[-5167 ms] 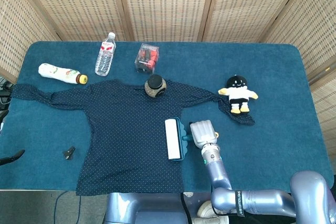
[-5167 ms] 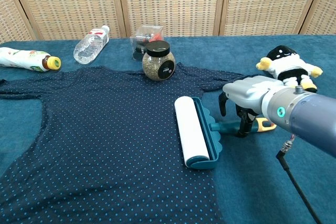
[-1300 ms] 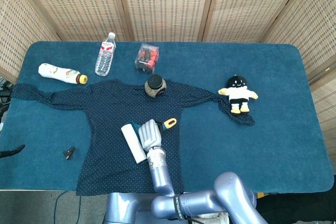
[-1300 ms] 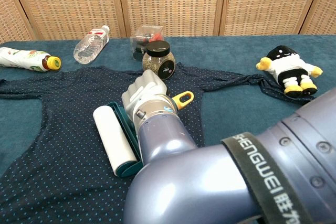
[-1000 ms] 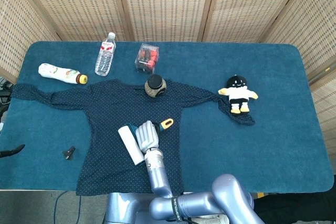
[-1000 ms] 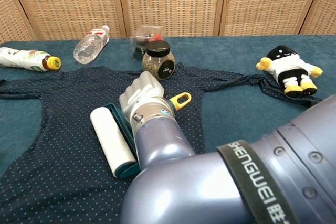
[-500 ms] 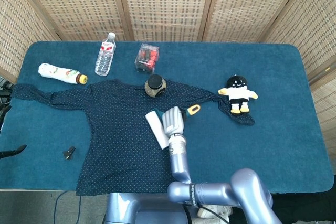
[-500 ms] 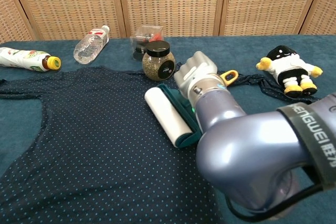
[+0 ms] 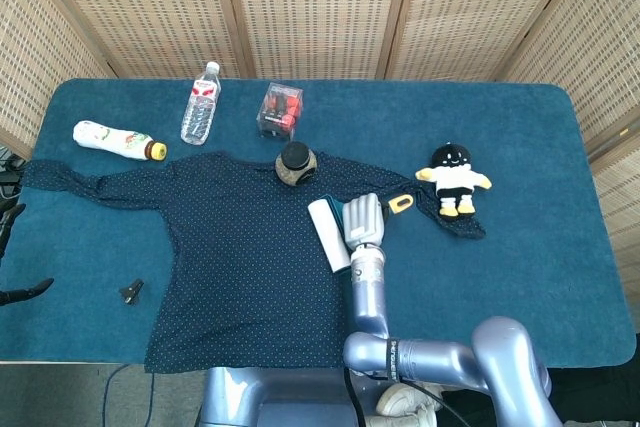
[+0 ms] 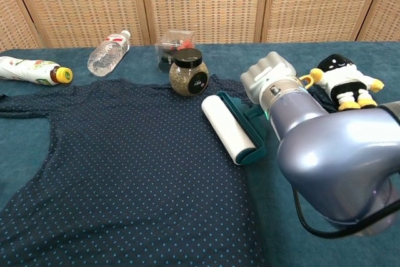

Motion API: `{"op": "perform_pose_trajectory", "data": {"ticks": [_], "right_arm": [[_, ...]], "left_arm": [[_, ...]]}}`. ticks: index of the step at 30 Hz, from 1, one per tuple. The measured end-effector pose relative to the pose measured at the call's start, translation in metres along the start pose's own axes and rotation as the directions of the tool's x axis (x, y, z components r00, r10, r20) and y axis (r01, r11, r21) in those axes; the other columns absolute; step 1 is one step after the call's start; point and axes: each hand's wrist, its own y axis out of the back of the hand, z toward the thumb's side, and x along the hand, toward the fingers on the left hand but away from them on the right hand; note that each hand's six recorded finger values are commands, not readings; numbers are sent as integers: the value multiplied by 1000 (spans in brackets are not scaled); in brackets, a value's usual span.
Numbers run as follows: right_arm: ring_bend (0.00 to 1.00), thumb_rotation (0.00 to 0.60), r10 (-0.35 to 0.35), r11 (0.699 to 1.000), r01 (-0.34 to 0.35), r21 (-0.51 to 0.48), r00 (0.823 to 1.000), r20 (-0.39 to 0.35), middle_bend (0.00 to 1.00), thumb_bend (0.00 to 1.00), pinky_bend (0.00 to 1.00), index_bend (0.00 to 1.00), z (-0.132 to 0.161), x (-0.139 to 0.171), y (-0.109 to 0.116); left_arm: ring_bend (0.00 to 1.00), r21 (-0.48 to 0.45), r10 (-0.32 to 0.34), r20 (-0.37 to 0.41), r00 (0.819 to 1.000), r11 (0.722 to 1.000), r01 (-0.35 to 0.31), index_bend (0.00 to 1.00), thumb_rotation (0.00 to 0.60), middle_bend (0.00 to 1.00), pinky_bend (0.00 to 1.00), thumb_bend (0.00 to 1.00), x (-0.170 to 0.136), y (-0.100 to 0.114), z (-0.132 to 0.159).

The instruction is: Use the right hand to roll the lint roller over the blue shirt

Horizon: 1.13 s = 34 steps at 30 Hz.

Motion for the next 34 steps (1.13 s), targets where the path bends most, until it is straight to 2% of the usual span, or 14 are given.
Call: {"op": "perform_pose_trajectory", "data": {"ticks": [5, 8, 13, 16, 17, 18, 19, 20, 21, 22, 24, 28, 31, 34], "right_arm": [[1000, 600, -31, 998, 31, -60, 999, 9, 1000, 0, 1000, 0, -18, 2, 5], [1000, 600, -53, 992, 55, -115, 998, 21, 1000, 0, 1000, 0, -38, 6, 7], [1000, 600, -102, 970, 112, -216, 993, 58, 992, 0, 1000, 0, -93, 12, -2], [983, 600, -143, 945, 158, -287, 987, 74, 899, 0, 979, 0, -125, 18, -10], [920, 600, -155, 934, 170, -315, 985, 71, 807, 0, 904, 0, -131, 21, -13], [788, 600, -167, 922, 180, -343, 984, 66, 671, 0, 763, 0, -137, 24, -17], [585, 600, -183, 904, 192, -381, 981, 60, 498, 0, 551, 0, -145, 28, -22], [429, 600, -193, 890, 198, -410, 980, 55, 371, 0, 399, 0, -151, 31, -26], [217, 600, -199, 875, 200, -441, 979, 49, 197, 0, 197, 0, -157, 35, -31], [74, 600, -207, 853, 200, -482, 978, 40, 76, 0, 62, 0, -166, 40, -39], [0, 600, -217, 818, 195, -541, 976, 24, 2, 0, 0, 0, -177, 48, -51], [0, 600, -235, 751, 168, -638, 972, -21, 0, 0, 0, 0, -201, 75, -81], [0, 600, -233, 741, 146, -655, 971, -47, 0, 0, 0, 0, -211, 100, -105], [0, 600, -226, 752, 143, -644, 973, -48, 0, 0, 0, 0, -221, 125, -124]], "left_arm": [[0, -10, 3, 3, 1000, 1000, -3, 0, 600, 0, 0, 0, -1, 2, -1], [0, -16, 7, 10, 1000, 1000, -7, 0, 600, 0, 0, 0, -2, 4, -1], [0, -14, 11, 31, 999, 1000, -10, 0, 600, 0, 0, 0, -6, 4, 2], [0, -9, 8, 45, 999, 1000, -8, 0, 600, 0, 0, 0, -7, 3, 5], [0, -6, 7, 52, 999, 1000, -7, 0, 600, 0, 0, 0, -8, 2, 6], [0, -3, 6, 57, 998, 1000, -6, 0, 600, 0, 0, 0, -9, 1, 7], [0, 0, 6, 62, 998, 1000, -6, 0, 600, 0, 0, 0, -10, 0, 9], [0, 5, 5, 69, 998, 1000, -5, 0, 600, 0, 0, 0, -11, -1, 10], [0, 10, 5, 72, 997, 1000, -6, 0, 600, 0, 0, 0, -11, -1, 11], [0, 15, 7, 74, 997, 1000, -8, 0, 600, 0, 0, 0, -12, -2, 12], [0, 24, 12, 78, 997, 1000, -14, 0, 600, 0, 0, 0, -14, -2, 14], [0, 38, 27, 84, 996, 999, -31, 0, 600, 0, 0, 0, -18, -3, 17], [0, 48, 43, 89, 995, 998, -47, 0, 600, 0, 0, 0, -21, -4, 19], [0, 52, 54, 94, 994, 997, -59, 0, 600, 0, 0, 0, -24, -4, 21]]}}
